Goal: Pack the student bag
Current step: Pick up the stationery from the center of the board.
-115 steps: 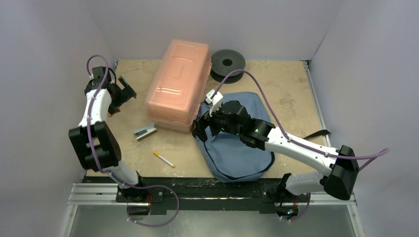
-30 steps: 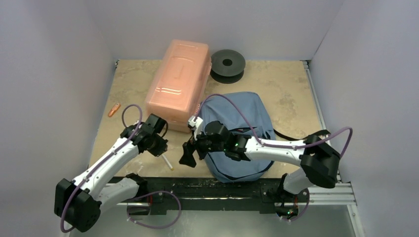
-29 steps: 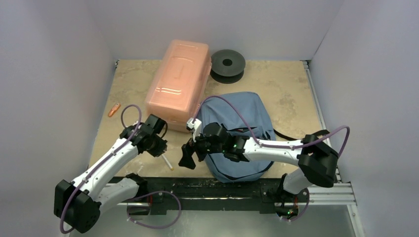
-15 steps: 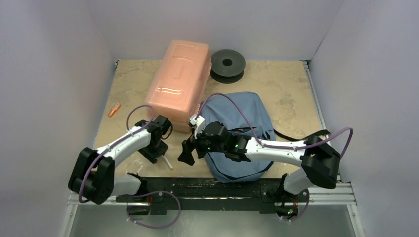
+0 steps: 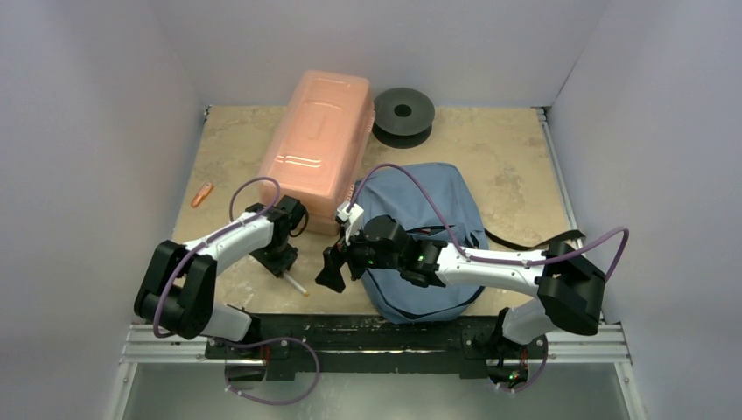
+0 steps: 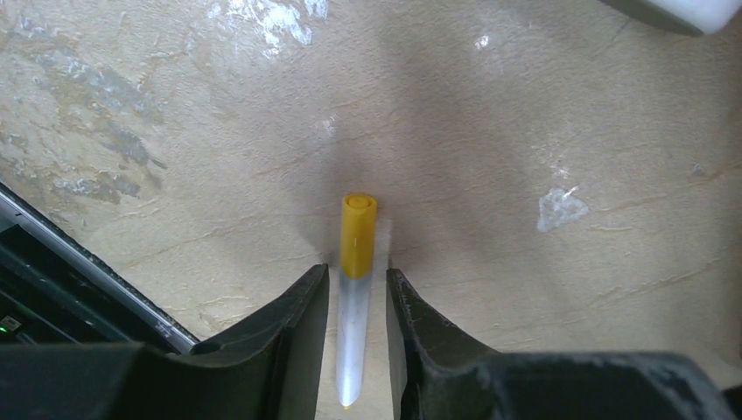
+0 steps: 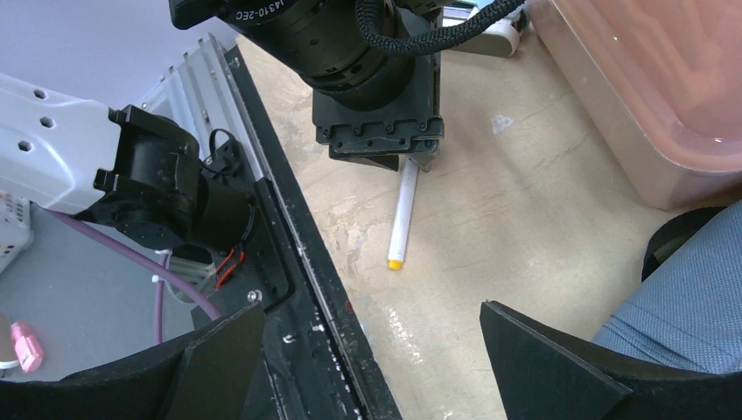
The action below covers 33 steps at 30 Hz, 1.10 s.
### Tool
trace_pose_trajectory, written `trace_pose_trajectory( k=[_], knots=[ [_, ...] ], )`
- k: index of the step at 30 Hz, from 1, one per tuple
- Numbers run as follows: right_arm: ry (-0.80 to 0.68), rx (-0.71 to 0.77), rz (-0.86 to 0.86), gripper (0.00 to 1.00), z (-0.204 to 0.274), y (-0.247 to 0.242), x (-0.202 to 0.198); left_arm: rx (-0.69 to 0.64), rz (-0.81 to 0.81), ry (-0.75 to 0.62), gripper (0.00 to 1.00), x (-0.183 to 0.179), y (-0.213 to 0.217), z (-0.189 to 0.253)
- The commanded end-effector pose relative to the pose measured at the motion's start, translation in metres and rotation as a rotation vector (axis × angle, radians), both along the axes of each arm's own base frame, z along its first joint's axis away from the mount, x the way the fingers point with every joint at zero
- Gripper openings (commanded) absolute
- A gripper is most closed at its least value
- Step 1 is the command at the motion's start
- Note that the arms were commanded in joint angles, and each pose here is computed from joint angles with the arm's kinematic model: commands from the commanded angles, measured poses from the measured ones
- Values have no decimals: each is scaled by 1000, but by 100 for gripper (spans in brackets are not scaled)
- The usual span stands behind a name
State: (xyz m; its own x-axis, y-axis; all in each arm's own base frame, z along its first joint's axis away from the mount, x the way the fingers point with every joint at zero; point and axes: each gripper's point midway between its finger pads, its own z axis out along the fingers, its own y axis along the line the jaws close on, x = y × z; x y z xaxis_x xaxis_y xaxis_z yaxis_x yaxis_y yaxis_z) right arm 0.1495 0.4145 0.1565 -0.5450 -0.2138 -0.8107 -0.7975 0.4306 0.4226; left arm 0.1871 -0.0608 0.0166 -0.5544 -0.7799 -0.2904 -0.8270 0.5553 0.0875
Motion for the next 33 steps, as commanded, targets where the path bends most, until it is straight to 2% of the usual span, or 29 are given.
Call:
trace_pose_trajectory(
  k=[1, 3, 5, 9, 12, 14, 15, 17, 22, 24, 29, 33],
  knots=[
    [-53, 27, -19, 98, 14, 1, 8, -29, 23, -53, 26, 5, -6, 6],
    [-58, 26, -24, 98, 15, 0, 8, -64, 30, -77, 26, 6, -12, 3],
    [-57, 28, -26, 98, 16, -1, 8, -54, 69, -71, 32, -1, -11, 1],
    [-55, 31, -34, 98, 18, -3, 8, -60, 88, -77, 31, -4, -12, 1],
    [-58, 30, -41, 98, 18, -5, 8, -128, 96, -49, 30, -10, -25, -8],
    [-59, 35, -48, 98, 20, -6, 9, -181, 103, -22, 26, -16, -37, -23],
    [-59, 37, -52, 98, 21, -7, 9, -180, 114, -10, 20, -19, -37, -27],
    [-60, 36, -56, 98, 21, -7, 10, -170, 116, -21, 1, -21, -35, -28],
    [-46, 23, -24, 99, 11, -10, 3, -139, 66, -178, 0, -6, -24, 10],
    [-23, 40, 0, 99, 10, -7, -3, -184, 45, -250, 0, -2, -28, 31],
    [7, 89, 44, 98, 11, 8, -8, -389, 12, -392, 0, 3, -55, 66],
    [11, 125, 68, 95, 17, 18, -10, -379, -46, -417, 0, -2, -52, 85]
  ],
)
